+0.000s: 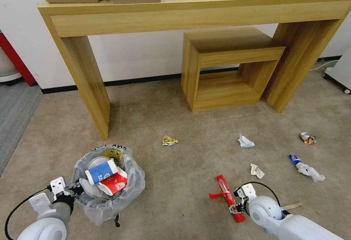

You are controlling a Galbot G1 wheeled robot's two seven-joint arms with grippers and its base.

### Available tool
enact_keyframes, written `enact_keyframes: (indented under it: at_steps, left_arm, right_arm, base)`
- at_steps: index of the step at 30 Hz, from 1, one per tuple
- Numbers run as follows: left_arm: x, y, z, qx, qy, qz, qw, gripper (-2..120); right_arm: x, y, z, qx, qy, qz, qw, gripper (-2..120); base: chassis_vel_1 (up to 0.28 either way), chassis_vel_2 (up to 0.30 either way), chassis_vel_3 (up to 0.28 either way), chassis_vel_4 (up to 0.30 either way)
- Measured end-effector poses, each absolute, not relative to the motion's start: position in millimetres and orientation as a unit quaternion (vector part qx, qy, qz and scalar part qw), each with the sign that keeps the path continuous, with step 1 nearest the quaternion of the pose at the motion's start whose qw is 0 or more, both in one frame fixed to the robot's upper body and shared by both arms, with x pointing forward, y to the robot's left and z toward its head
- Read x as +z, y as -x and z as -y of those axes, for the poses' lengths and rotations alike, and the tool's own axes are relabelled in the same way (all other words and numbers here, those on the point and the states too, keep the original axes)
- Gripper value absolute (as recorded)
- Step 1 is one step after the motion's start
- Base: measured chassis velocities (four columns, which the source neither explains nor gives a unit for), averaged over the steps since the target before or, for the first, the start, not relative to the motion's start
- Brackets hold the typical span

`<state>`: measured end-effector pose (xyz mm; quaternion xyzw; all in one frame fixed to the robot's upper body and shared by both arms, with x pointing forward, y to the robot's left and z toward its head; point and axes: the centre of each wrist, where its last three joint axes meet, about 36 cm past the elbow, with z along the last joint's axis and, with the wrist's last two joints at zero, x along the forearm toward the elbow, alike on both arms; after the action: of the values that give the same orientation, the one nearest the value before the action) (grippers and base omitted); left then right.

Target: Pick up the trash bin and place the garbage on the floor into it.

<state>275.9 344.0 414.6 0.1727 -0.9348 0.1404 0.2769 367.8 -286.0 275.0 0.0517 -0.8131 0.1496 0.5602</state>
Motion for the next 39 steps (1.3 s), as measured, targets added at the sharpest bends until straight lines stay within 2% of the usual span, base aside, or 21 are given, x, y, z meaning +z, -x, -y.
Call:
enact_keyframes:
  at_steps: [3, 11, 13, 14, 17, 18, 20, 22, 25, 26, 28, 30, 32, 35, 39]
  left_arm:
    - [415.1, -274.1, -342.9, 0.141, -0.173, 0.935, 0.277, 1]
    - [415.8, -269.1, -341.8, 0.142, -0.175, 0.934, 0.276, 1]
    - [416.4, -268.2, -341.2, 0.142, -0.175, 0.934, 0.275, 1]
    - [416.4, -268.2, -341.2, 0.142, -0.175, 0.934, 0.275, 1]
    - [416.8, -267.4, -340.6, 0.143, -0.176, 0.934, 0.275, 1]
    - [416.8, -267.4, -340.6, 0.143, -0.176, 0.934, 0.275, 1]
    - [416.4, -266.9, -340.3, 0.143, -0.177, 0.934, 0.275, 1]
    - [416.3, -266.8, -340.1, 0.143, -0.177, 0.934, 0.275, 1]
    - [416.4, -266.6, -339.8, 0.143, -0.177, 0.934, 0.274, 1]
    - [416.4, -266.6, -339.8, 0.143, -0.177, 0.934, 0.274, 1]
    - [416.3, -266.5, -339.2, 0.144, -0.177, 0.935, 0.274, 1]
    - [416.2, -266.5, -339.0, 0.144, -0.177, 0.934, 0.274, 1]
    - [416.2, -266.6, -338.8, 0.143, -0.177, 0.935, 0.273, 1]
    - [414.8, -266.8, -339.5, 0.143, -0.178, 0.934, 0.275, 1]
    - [412.6, -269.0, -341.7, 0.142, -0.18, 0.934, 0.276, 1]
  right_arm:
    - [268.2, -366.7, 282.6, 0.149, -0.052, 0.814, 0.559, 99]
    - [254.5, -364.3, 274.3, 0.152, -0.054, 0.819, 0.551, 86]
    - [253.6, -363.5, 272.8, 0.153, -0.055, 0.821, 0.548, 76]
    - [253.6, -363.5, 272.8, 0.153, -0.055, 0.821, 0.548, 76]
    - [251.7, -362.1, 272.7, 0.154, -0.055, 0.822, 0.545, 63]
    - [251.7, -362.1, 272.7, 0.154, -0.055, 0.822, 0.545, 63]
    - [249.4, -360.7, 272.5, 0.155, -0.054, 0.824, 0.542, 51]
    - [248.4, -360.0, 272.5, 0.155, -0.054, 0.824, 0.542, 47]
    - [244.5, -357.8, 272.1, 0.155, -0.056, 0.827, 0.538, 34]
    - [244.5, -357.8, 272.1, 0.155, -0.056, 0.827, 0.538, 34]
    - [242.0, -356.0, 271.9, 0.155, -0.057, 0.829, 0.535, 22]
    - [241.5, -355.6, 272.0, 0.155, -0.057, 0.829, 0.534, 19]
    - [240.2, -355.8, 275.1, 0.158, -0.052, 0.831, 0.53, 8]
    - [250.4, -358.6, 278.4, 0.154, -0.05, 0.838, 0.521, 1]
    - [275.2, -363.9, 284.4, 0.137, -0.056, 0.86, 0.488, 1]
  base:
    - [0.0, 0.0, 0.0, 0.0]
    - [0.0, 0.0, 0.0, 0.0]
    - [0.0, 0.0, 0.0, 0.0]
    - [0.0, 0.0, 0.0, 0.0]
    - [0.0, 0.0, 0.0, 0.0]
    - [0.0, 0.0, 0.0, 0.0]
    - [0.0, 0.0, 0.0, 0.0]
    - [0.0, 0.0, 0.0, 0.0]
    - [0.0, 0.0, 0.0, 0.0]
    - [0.0, 0.0, 0.0, 0.0]
    - [0.0, 0.0, 0.0, 0.0]
    - [0.0, 0.0, 0.0, 0.0]
    - [0.0, 0.0, 0.0, 0.0]
    - [0.0, 0.0, 0.0, 0.0]
    - [0.0, 0.0, 0.0, 0.0]
